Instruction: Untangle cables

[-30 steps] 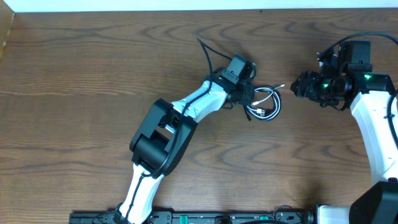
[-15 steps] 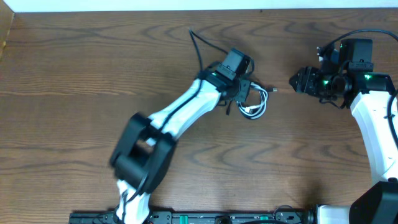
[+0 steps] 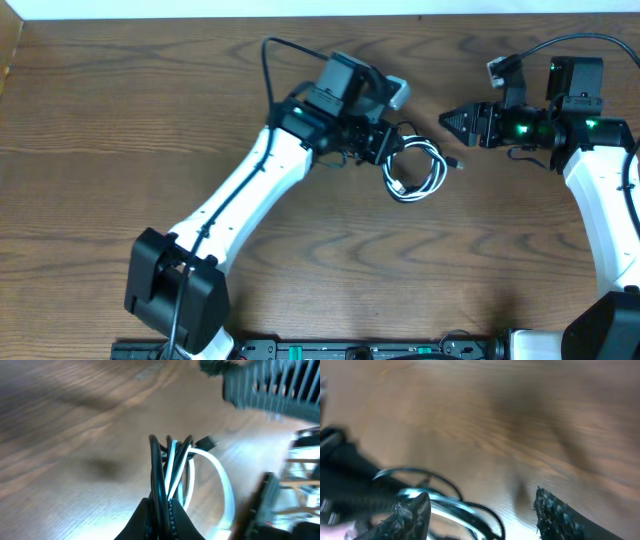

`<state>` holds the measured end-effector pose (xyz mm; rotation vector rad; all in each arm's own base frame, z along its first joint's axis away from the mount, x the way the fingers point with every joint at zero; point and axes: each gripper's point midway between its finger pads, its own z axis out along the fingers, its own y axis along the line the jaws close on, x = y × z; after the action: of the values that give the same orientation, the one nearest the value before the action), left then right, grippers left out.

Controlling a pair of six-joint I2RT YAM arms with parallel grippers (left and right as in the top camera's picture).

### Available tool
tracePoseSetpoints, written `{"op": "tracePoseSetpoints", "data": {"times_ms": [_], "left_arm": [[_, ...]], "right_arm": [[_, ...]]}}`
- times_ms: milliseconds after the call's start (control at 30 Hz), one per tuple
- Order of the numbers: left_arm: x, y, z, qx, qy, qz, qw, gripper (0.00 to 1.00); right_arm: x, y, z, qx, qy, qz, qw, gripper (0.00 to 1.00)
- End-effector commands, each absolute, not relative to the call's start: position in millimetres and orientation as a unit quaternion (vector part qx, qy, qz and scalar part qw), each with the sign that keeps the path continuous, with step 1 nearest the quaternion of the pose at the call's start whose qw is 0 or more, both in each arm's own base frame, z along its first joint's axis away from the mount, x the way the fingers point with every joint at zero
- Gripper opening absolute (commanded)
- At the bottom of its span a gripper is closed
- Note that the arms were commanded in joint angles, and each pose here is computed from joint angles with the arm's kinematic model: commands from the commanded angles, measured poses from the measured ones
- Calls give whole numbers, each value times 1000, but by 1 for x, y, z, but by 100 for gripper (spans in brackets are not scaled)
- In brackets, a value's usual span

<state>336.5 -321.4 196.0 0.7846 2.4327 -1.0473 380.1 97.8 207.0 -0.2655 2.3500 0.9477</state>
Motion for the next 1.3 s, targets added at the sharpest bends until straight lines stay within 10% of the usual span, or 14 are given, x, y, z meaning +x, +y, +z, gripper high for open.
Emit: {"op": "tracePoseSetpoints", "data": {"times_ms": [0, 1067, 1267], "left_arm": [[326, -323, 219, 295, 823, -457, 163, 7], [339, -279, 259, 257, 762, -577, 144, 7], [336, -280, 262, 256, 756, -587, 136, 8]], "right_arm": [[367, 117, 225, -200, 835, 401, 319, 64], [358, 180, 185, -274, 706, 603, 251, 62], [366, 206, 188, -291, 707, 595, 247, 50]]}}
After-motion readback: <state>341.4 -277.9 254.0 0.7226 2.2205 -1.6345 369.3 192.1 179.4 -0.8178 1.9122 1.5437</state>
